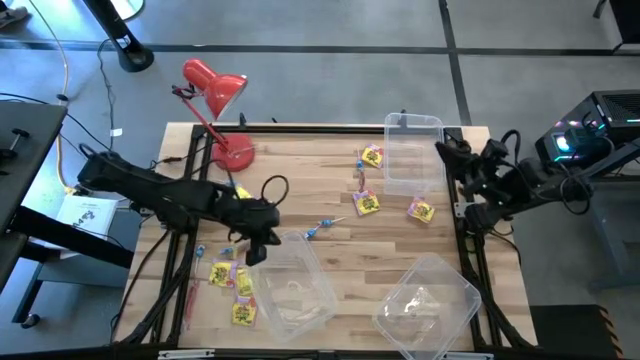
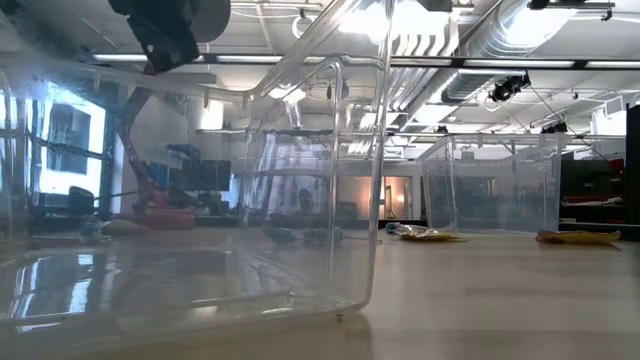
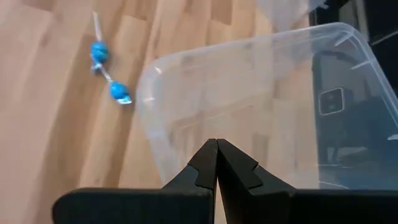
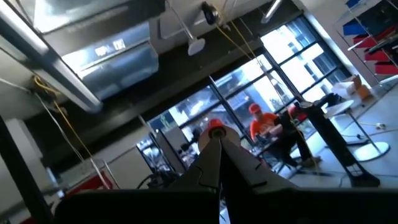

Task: Sort candy
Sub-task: Move the left and bottom right transparent bins on top of the table

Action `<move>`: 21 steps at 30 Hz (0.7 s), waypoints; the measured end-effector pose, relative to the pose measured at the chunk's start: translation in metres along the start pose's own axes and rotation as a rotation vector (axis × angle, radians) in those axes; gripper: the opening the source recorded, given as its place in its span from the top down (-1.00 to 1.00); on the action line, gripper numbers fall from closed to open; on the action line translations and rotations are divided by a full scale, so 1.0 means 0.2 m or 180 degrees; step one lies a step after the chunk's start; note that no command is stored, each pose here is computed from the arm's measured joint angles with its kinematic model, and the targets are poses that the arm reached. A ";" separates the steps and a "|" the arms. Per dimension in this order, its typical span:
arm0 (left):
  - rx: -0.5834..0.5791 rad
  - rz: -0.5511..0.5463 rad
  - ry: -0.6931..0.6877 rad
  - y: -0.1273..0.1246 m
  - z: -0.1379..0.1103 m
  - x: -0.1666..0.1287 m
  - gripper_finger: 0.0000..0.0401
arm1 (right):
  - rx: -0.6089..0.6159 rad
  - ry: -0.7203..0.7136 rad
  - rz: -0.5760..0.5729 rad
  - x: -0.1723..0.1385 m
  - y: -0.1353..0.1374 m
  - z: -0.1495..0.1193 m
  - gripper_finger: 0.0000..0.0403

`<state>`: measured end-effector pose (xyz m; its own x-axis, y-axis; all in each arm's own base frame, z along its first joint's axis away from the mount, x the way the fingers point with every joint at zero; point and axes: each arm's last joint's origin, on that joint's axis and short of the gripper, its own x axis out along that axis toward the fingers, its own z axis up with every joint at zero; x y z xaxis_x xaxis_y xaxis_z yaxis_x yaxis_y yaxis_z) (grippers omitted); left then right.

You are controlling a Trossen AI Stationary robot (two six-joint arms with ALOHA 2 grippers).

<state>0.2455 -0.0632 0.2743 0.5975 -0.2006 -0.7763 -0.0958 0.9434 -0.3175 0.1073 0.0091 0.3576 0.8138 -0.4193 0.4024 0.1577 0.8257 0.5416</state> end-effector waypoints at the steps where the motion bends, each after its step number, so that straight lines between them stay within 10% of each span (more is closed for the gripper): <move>1: -0.0080 -0.0005 0.0105 0.01 0.00 0.03 1.00 | -0.0014 0.0035 -0.0010 0.02 0.01 0.00 1.00; 9: -0.0394 -0.0106 0.0567 0.08 0.00 0.14 1.00 | -0.0196 0.0185 -0.0101 0.10 0.07 -0.02 1.00; 21: -0.0398 0.0806 0.0832 0.42 0.01 0.07 1.00 | -0.0240 0.0209 -0.0194 0.10 0.06 -0.04 1.00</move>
<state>0.2482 0.0140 0.2377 0.3208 -0.0413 -0.9462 -0.3202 0.9355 -0.1494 0.1307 0.0141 0.3671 0.8359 -0.4460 0.3198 0.2476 0.8266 0.5054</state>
